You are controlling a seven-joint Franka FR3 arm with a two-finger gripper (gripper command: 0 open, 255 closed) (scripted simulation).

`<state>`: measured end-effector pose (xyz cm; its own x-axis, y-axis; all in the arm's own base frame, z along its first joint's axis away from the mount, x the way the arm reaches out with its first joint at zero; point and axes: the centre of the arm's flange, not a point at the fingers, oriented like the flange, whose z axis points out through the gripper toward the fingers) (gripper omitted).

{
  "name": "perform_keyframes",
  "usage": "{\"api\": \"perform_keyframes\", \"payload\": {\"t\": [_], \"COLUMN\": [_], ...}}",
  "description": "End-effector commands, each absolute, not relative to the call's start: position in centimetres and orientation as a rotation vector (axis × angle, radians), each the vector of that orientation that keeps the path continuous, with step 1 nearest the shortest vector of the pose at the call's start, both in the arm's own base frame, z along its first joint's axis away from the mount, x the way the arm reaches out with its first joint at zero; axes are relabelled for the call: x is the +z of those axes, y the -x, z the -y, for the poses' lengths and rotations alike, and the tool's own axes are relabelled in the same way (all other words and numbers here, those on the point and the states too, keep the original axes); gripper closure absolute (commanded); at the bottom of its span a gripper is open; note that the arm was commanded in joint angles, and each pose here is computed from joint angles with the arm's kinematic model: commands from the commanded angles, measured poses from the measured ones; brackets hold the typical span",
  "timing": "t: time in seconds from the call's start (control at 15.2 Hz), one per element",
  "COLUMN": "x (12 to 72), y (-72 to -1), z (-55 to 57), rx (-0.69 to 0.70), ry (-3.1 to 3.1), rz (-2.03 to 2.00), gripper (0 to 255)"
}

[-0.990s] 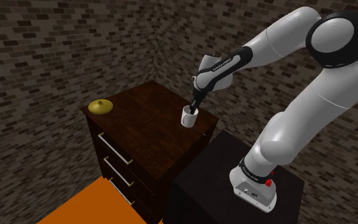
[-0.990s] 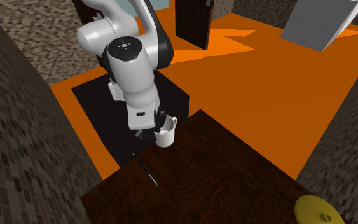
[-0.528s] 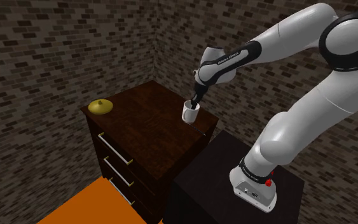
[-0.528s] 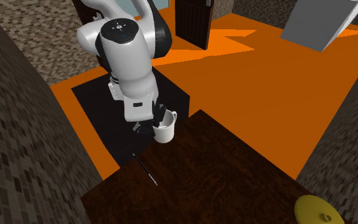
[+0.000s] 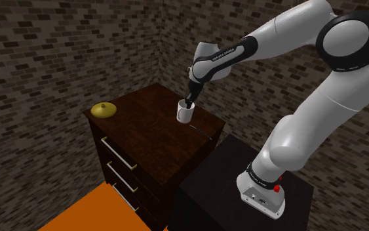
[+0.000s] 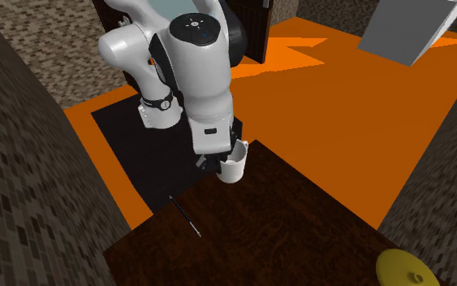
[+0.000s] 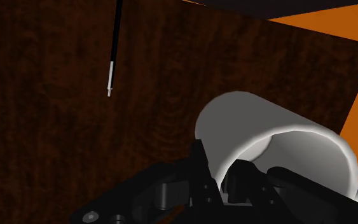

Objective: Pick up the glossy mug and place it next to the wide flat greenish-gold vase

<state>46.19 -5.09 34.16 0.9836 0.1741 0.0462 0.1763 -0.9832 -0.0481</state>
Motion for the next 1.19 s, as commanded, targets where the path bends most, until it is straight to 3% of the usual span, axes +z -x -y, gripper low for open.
{"api": "perform_keyframes", "payload": {"t": [0.0,1.12], "x": [34.0,34.1], "y": [-48.4,-65.8], "z": [3.5,-10.7], "rx": [-0.065,-0.065], "ry": [3.076,3.076], "rz": [0.272,0.272], "gripper": [255,255]}}
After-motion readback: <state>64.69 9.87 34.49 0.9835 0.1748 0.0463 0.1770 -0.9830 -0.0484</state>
